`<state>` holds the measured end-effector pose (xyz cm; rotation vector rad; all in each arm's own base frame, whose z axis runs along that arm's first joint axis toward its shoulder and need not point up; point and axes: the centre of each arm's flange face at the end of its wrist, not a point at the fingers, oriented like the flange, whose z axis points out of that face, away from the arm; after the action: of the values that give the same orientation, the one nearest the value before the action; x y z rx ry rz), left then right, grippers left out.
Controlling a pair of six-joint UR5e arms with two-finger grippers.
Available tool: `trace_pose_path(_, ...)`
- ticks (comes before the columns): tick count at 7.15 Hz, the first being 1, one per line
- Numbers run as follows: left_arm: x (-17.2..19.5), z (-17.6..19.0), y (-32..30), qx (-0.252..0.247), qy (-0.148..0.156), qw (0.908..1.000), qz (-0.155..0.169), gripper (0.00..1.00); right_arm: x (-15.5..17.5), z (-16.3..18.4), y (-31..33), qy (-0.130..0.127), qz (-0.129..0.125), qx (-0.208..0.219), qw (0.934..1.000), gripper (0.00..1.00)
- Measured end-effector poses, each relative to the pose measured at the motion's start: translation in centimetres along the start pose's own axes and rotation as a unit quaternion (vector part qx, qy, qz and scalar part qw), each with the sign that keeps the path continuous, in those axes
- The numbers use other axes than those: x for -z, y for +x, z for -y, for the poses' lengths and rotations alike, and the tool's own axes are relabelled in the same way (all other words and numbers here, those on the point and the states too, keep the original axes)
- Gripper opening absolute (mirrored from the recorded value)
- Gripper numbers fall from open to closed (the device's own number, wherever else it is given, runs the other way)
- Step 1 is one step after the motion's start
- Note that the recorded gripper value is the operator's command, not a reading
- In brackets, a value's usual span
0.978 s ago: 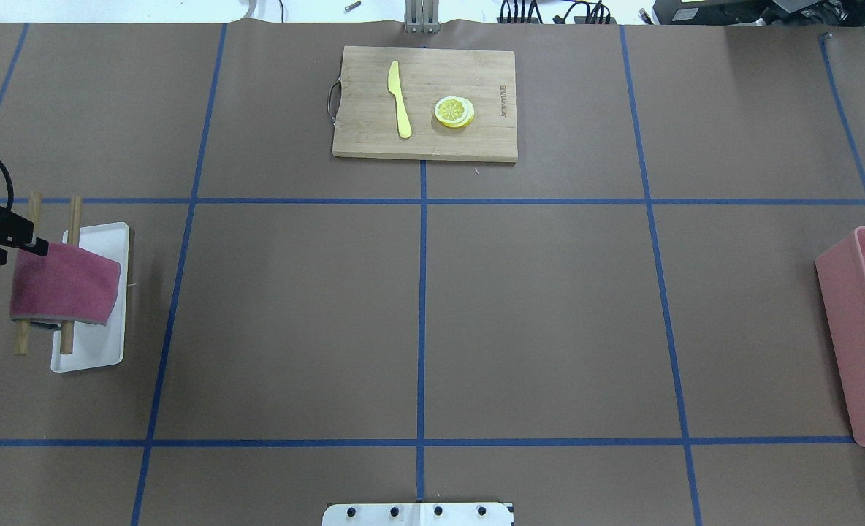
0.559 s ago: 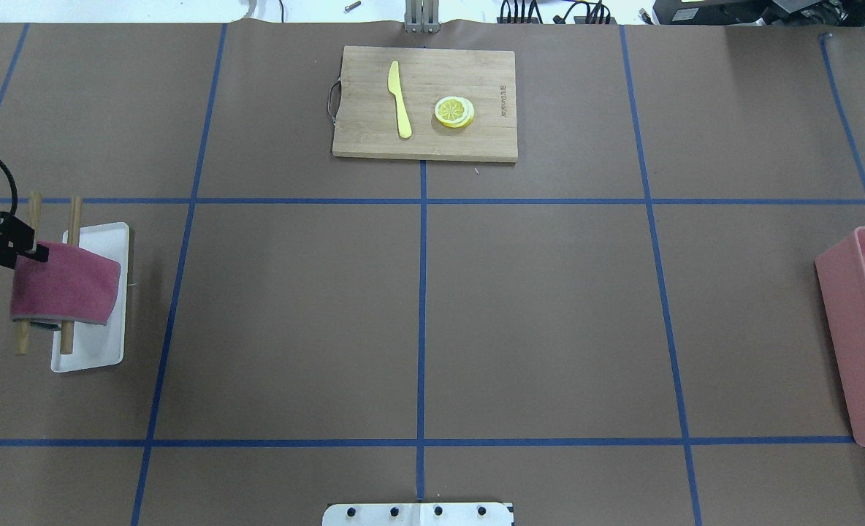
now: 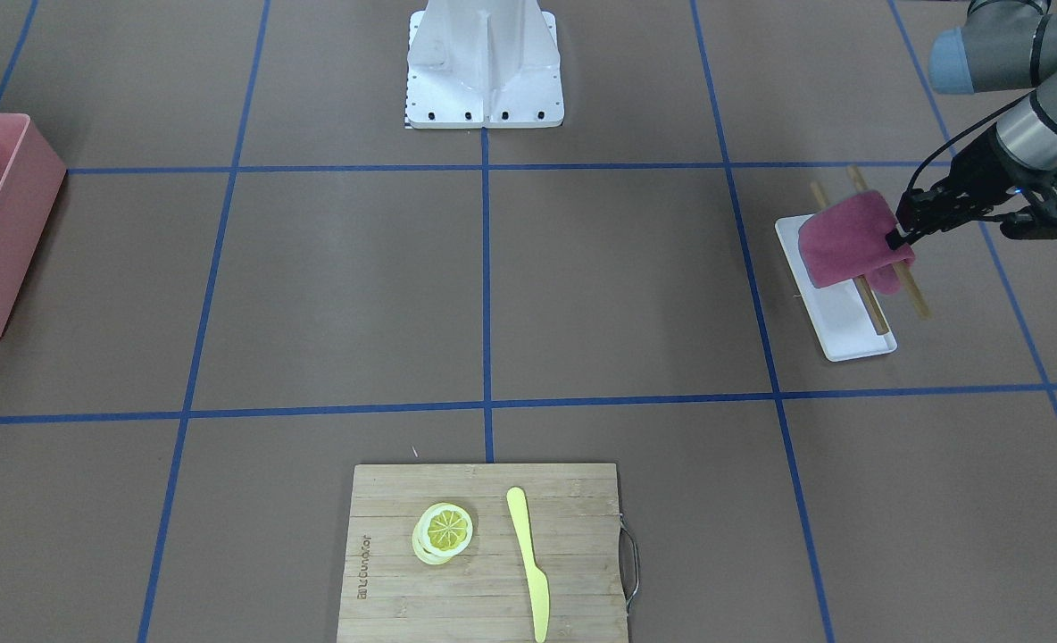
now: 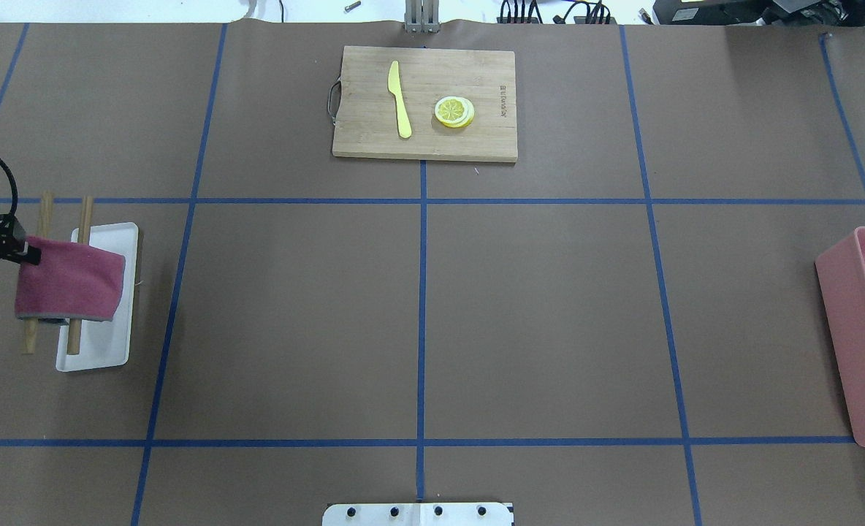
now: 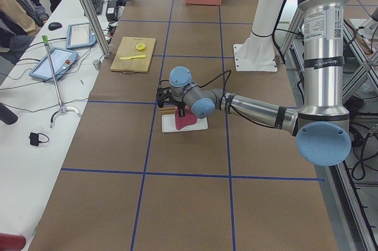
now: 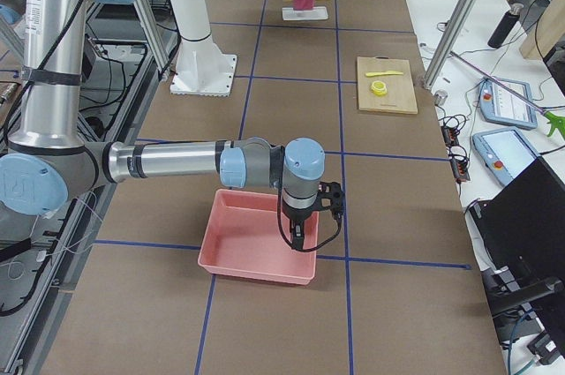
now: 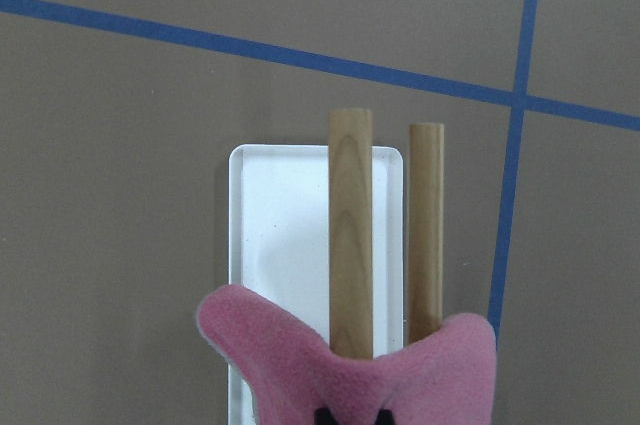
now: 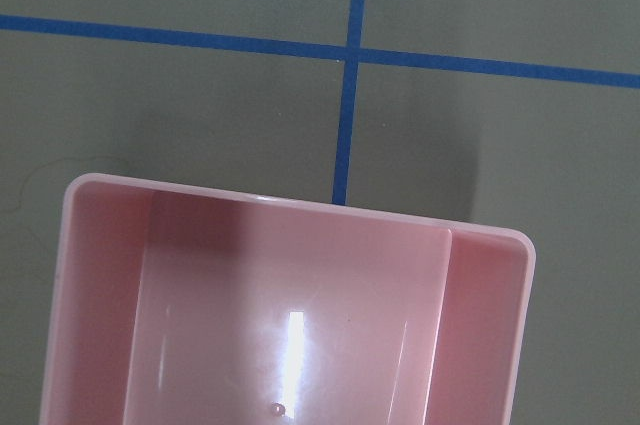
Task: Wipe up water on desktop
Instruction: 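Lift the pink cloth with the left gripper toward the table center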
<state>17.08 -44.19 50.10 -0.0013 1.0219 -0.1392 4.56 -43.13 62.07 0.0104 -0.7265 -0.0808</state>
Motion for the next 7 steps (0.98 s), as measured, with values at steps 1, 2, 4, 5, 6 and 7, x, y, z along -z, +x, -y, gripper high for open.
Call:
trace_pose_path(1,0.4,-0.1,0.4,-0.003,0.002,1.0000,-0.003,0.00,0.0,0.0,0.0,0.000,0.000,0.000,1.0000,1.00)
trace_pose_path(2,0.9,-0.2,0.8,-0.007,0.005,0.9999,-0.007,0.00,0.0,0.0,-0.1,0.000,0.000,0.001,1.0000,1.00)
trace_pose_path(4,2.4,-0.7,2.6,-0.020,0.003,0.9994,-0.028,0.00,0.0,0.1,-0.2,0.001,0.006,0.001,1.0000,1.00)
trace_pose_path(5,3.7,-1.1,4.9,-0.028,-0.004,0.9982,-0.052,0.00,0.1,0.1,-0.5,0.001,0.019,0.001,0.9998,1.00)
trace_pose_path(6,4.9,-0.8,8.3,-0.026,-0.006,0.9967,-0.077,0.00,0.2,0.0,-0.9,0.003,0.040,0.004,0.9992,1.00)
trace_pose_path(7,5.8,0.3,13.8,-0.017,-0.008,0.9948,-0.100,0.00,0.7,0.1,-2.1,0.014,0.061,0.019,0.9978,1.00)
